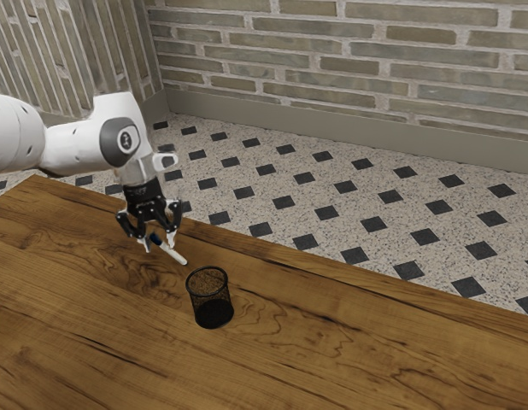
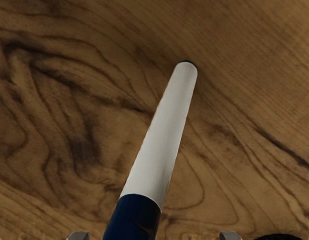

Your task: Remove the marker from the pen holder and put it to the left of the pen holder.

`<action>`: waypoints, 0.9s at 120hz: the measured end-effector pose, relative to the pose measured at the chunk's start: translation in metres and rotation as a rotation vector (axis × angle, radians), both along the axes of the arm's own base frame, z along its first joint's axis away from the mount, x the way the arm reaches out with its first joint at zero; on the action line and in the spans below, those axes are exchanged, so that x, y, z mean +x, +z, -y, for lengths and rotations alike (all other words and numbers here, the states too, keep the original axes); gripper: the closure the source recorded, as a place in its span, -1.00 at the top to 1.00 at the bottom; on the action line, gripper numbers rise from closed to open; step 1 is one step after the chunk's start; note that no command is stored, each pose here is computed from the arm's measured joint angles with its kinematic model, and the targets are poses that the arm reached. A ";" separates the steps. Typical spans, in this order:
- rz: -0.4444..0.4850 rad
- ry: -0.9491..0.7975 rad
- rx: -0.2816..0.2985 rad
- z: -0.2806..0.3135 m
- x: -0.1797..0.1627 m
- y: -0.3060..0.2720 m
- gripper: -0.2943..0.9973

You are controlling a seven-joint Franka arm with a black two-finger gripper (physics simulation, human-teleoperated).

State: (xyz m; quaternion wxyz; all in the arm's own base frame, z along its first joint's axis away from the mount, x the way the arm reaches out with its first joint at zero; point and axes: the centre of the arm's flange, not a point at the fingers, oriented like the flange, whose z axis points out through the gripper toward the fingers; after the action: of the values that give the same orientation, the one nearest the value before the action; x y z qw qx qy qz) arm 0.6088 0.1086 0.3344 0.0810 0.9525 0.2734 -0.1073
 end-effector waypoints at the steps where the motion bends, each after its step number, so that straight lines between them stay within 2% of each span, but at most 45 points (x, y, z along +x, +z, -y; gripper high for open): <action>1: -0.004 0.006 -0.003 0.000 -0.001 -0.001 -0.06; 32: -0.070 0.121 -0.059 0.000 -0.010 -0.012 -0.14; 48: -0.126 0.183 -0.071 -0.010 -0.020 -0.029 -0.19; 64: -0.171 0.219 -0.076 -0.017 -0.031 -0.044 -0.32; 72: -0.163 0.221 -0.072 -0.018 -0.029 -0.039 -0.22; 82: -0.118 0.199 -0.064 -0.017 -0.021 -0.016 0.02; 88: -0.052 0.138 -0.045 -0.008 -0.012 0.017 0.12; 108: 0.234 -0.182 0.013 0.083 0.016 0.196 0.33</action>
State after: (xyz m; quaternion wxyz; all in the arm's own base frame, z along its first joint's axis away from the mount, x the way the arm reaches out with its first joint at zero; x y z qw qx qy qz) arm 0.6247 0.0259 0.5307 0.0959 0.9799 0.1751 -0.0004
